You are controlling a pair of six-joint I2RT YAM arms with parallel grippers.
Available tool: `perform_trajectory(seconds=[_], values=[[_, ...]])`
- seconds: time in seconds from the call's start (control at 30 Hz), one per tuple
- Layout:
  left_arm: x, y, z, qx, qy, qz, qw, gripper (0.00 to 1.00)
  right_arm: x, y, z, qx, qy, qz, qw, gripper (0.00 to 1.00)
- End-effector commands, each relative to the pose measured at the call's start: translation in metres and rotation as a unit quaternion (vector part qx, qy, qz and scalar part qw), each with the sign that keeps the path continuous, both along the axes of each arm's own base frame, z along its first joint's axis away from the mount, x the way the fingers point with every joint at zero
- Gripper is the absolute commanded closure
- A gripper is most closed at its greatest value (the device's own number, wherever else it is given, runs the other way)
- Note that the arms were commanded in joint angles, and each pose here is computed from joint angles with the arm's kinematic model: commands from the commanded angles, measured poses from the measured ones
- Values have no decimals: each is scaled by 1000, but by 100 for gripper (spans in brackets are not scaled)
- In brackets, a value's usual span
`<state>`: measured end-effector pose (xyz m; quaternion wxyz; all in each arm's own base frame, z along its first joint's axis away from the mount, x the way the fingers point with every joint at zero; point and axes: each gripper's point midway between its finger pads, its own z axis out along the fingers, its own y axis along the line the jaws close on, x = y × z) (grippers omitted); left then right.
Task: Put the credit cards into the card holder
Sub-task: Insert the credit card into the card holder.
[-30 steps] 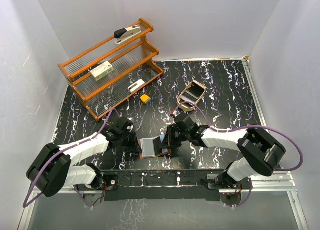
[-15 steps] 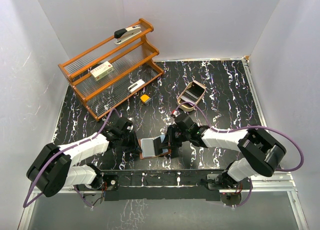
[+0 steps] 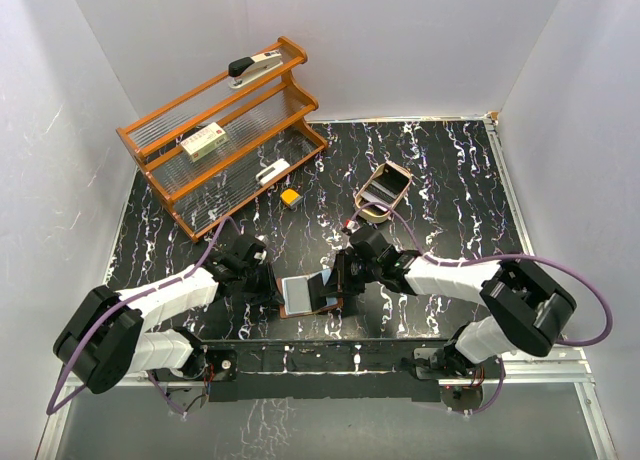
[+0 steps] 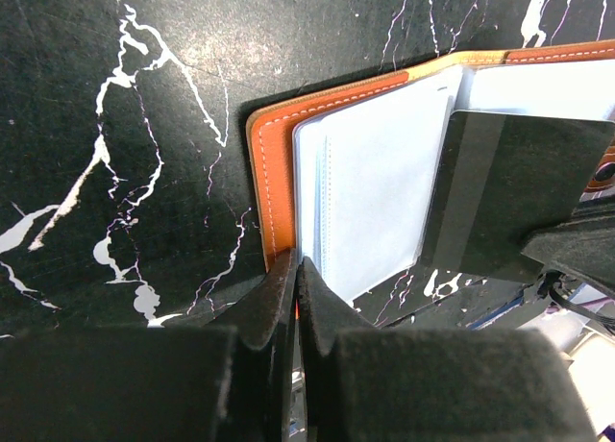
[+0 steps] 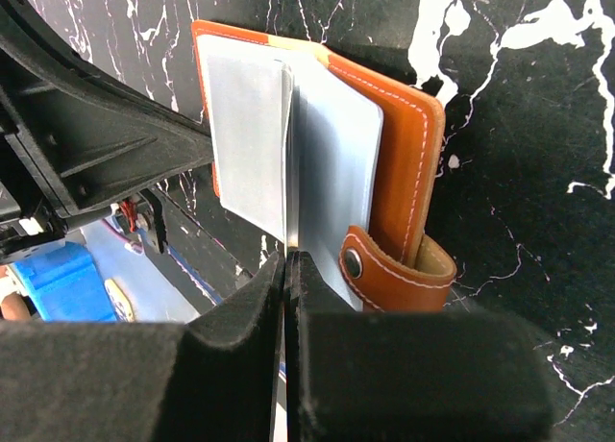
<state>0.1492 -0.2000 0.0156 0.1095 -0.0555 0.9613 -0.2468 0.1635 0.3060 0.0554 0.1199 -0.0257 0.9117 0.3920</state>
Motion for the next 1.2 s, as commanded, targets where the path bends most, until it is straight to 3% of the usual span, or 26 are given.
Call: perform_trajectory(seconds=[0.0, 1.17], values=[[-10, 10, -12, 23, 21, -2, 1000, 100, 15, 14, 37, 34, -44, -1, 998, 100], [-11, 13, -17, 42, 34, -8, 999, 100, 16, -3, -21, -41, -18, 35, 998, 96]])
